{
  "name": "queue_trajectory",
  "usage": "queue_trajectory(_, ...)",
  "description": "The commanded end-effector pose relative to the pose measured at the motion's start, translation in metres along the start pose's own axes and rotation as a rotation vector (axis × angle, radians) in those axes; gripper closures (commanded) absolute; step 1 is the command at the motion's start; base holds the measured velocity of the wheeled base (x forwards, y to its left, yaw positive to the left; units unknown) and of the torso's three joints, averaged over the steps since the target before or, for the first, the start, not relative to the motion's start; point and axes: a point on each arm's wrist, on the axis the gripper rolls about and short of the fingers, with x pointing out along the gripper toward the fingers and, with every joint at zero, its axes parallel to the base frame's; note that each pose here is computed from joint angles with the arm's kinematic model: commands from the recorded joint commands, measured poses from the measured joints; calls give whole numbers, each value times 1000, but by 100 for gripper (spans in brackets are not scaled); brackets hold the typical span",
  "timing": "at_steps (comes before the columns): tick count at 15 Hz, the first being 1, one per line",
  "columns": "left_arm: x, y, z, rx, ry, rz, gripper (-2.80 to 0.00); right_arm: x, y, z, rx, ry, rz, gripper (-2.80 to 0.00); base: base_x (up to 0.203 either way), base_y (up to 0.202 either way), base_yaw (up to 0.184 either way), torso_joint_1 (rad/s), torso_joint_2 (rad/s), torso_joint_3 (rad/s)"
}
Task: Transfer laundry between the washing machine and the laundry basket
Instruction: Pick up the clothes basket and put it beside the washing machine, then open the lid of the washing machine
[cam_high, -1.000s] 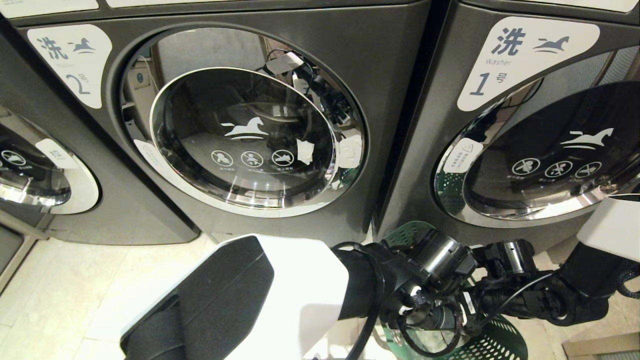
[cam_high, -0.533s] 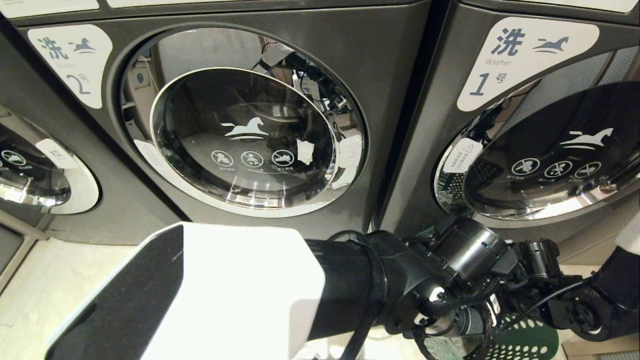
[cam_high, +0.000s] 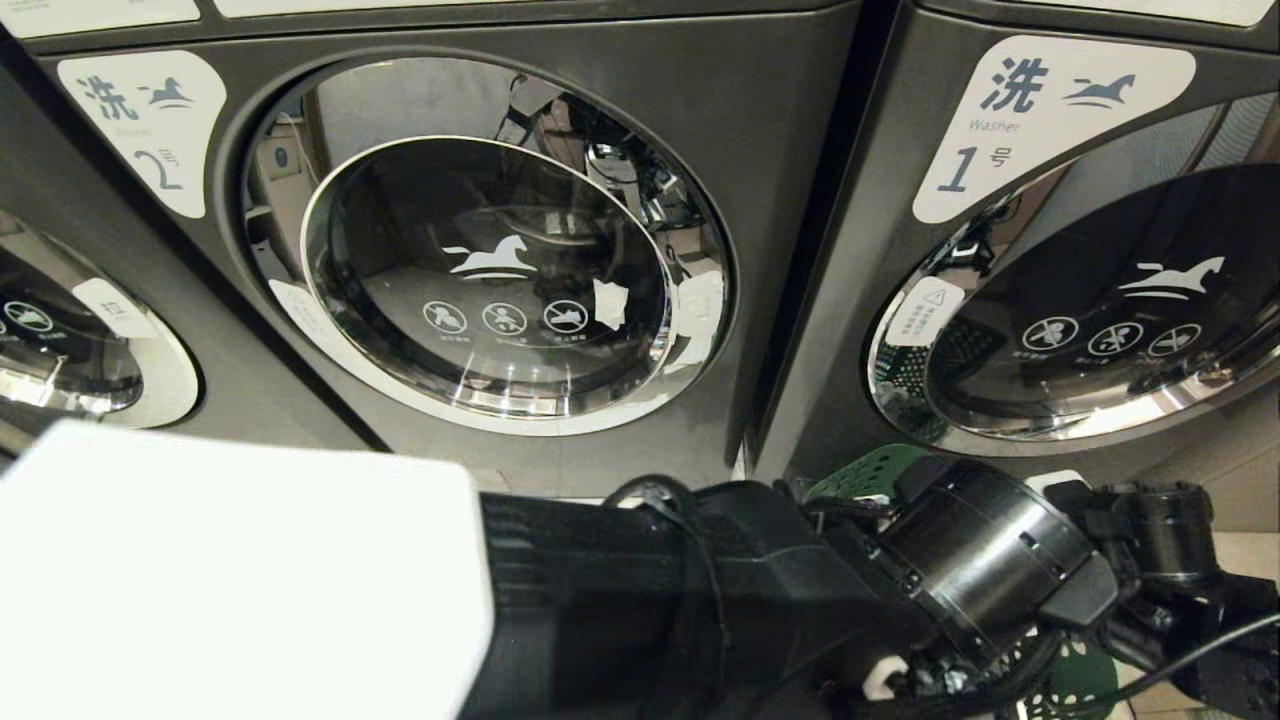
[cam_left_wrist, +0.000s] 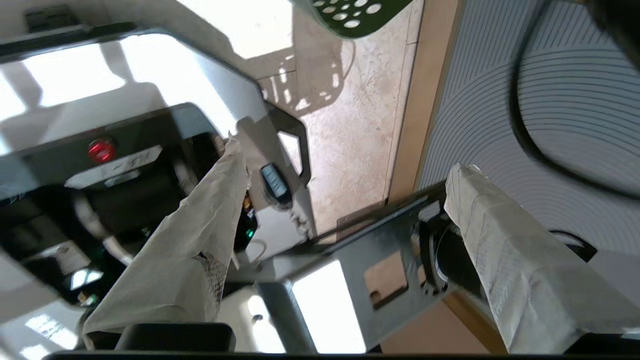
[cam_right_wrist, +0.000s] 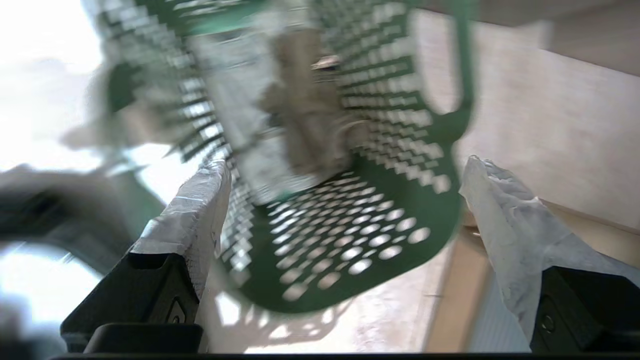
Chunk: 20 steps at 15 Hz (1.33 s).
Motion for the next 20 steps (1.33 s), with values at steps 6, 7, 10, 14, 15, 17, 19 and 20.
queue_trajectory(6, -106, 60, -8, -58, -91, 69, -280, -96, 5, -21, -56, -165, 278, -280, 0, 0, 0, 0, 0, 0)
queue_trajectory(7, -123, 79, -7, -89, -118, 87, -280, -97, 3, -27, -44, -146, 283, -280, 0, 0, 0, 0, 0, 0)
queue_trajectory(10, -167, 155, 2, -276, -242, 202, -280, -97, -1, -26, -25, -170, 257, -280, 0, 0, 0, 0, 0, 0)
queue_trajectory(14, -196, 237, -24, -524, -366, 370, -280, -104, -13, -24, 96, -254, 202, -280, 0, 0, 0, 0, 0, 0)
queue_trajectory(15, -198, 249, -26, -569, -408, 401, -280, -105, -15, -23, 137, -282, 192, 0, 0, 0, 0, 0, 0, 0)
queue_trajectory(17, -199, 271, -34, -645, -480, 516, -280, -106, -19, -27, 169, -284, 175, 0, 0, 0, 0, 0, 0, 0)
queue_trajectory(19, -200, 280, -40, -682, -514, 573, 0, -107, -20, -31, 187, -273, 169, 0, 0, 0, 0, 0, 0, 0)
queue_trajectory(20, -198, 282, -43, -685, -506, 582, 0, -108, -19, -38, 186, -254, 179, 0, 0, 0, 0, 0, 0, 0)
